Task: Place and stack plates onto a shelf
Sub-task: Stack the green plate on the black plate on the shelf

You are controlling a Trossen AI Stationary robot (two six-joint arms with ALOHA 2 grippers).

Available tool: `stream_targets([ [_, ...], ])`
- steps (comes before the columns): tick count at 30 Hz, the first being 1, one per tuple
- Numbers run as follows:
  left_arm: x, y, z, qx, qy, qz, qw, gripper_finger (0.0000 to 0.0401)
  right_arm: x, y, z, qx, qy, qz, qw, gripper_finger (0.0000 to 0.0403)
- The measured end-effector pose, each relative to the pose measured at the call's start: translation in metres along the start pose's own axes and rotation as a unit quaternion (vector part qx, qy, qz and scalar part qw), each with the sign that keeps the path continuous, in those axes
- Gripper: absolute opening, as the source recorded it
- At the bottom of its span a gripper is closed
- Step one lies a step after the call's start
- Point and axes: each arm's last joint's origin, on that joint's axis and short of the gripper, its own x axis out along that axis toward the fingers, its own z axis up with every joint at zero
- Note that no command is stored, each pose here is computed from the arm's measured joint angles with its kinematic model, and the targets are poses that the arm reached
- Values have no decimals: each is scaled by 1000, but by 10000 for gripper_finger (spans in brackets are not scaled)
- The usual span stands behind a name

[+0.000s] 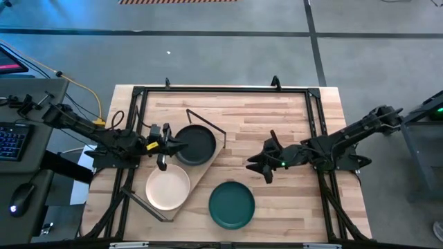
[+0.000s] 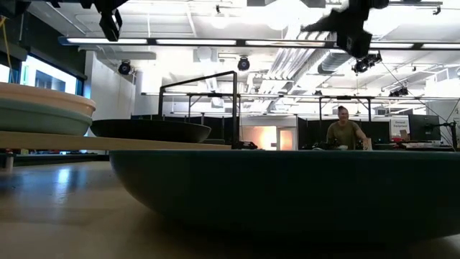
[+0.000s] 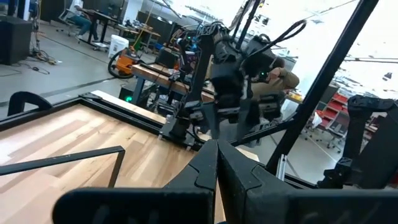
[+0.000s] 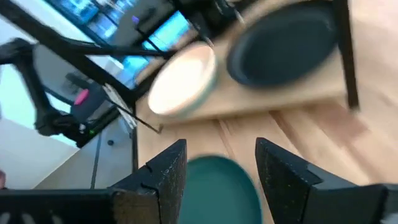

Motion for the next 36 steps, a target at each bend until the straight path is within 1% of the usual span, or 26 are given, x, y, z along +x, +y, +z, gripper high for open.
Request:
stream_targets([
  [2,0,0,0,0,0,0,1000,0,3,-5,-2,24,32,-6,999,171],
  [5,0,0,0,0,0,0,1000,0,11,-9,-9,35,89,10,995,171],
  [9,0,0,0,-1,0,0,1000,0,28,-13,-25,66,159,11,985,171],
  [11,0,0,0,-7,0,0,1000,0,38,-18,-36,90,201,0,975,171],
  [14,0,0,0,-19,-1,4,1000,0,52,-27,-54,137,245,-42,959,171],
  [17,0,0,0,-23,-1,4,1000,0,63,-34,-68,161,264,-75,948,171],
  [20,0,0,0,-28,-2,4,1000,0,71,-41,-79,167,277,-101,941,171],
  [24,0,0,0,-36,-3,7,999,0,79,-43,-86,179,283,-111,936,171],
  [28,0,0,0,-36,-3,8,999,0,87,-28,-90,156,292,-100,938,171],
  [29,0,0,0,-36,-3,7,999,0,90,-25,-91,149,295,-106,938,171],
  [33,0,0,0,-36,-3,8,999,0,98,-22,-99,125,302,-162,931,171],
  [36,0,0,0,-36,-3,7,999,0,106,-19,-100,115,304,-178,929,169],
])
